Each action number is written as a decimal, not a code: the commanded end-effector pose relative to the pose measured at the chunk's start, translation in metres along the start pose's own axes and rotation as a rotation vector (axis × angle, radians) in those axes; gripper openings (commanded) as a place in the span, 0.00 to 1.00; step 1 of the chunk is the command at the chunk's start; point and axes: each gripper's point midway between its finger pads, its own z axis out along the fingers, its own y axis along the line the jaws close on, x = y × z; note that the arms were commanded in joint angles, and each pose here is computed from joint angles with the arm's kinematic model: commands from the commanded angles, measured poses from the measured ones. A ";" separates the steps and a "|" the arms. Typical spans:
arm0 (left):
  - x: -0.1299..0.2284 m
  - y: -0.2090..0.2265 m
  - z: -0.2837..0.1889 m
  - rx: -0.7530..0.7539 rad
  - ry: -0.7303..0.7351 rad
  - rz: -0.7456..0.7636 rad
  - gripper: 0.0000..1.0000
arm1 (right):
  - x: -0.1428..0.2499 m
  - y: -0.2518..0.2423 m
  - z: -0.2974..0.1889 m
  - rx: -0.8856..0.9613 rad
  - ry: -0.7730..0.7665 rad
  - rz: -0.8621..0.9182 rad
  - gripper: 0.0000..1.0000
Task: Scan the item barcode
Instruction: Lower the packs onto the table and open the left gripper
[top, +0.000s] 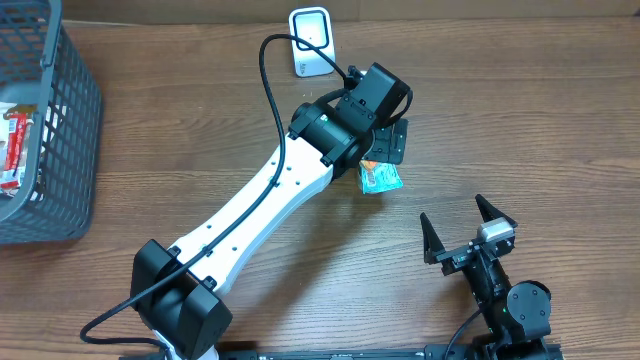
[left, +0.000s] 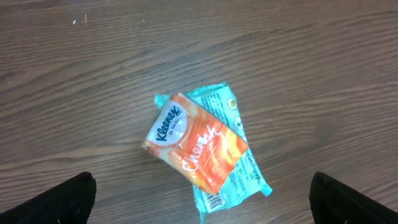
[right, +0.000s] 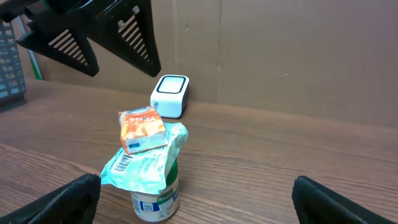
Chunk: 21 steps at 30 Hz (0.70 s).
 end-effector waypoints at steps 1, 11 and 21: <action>-0.011 0.000 -0.015 0.009 -0.040 0.031 1.00 | 0.001 -0.001 0.000 0.004 -0.006 0.002 1.00; -0.009 0.002 -0.015 0.004 -0.032 0.032 1.00 | 0.001 -0.001 0.000 0.004 -0.006 0.002 1.00; -0.008 0.002 -0.015 0.001 -0.027 0.033 1.00 | 0.001 -0.001 0.000 0.004 -0.006 0.002 1.00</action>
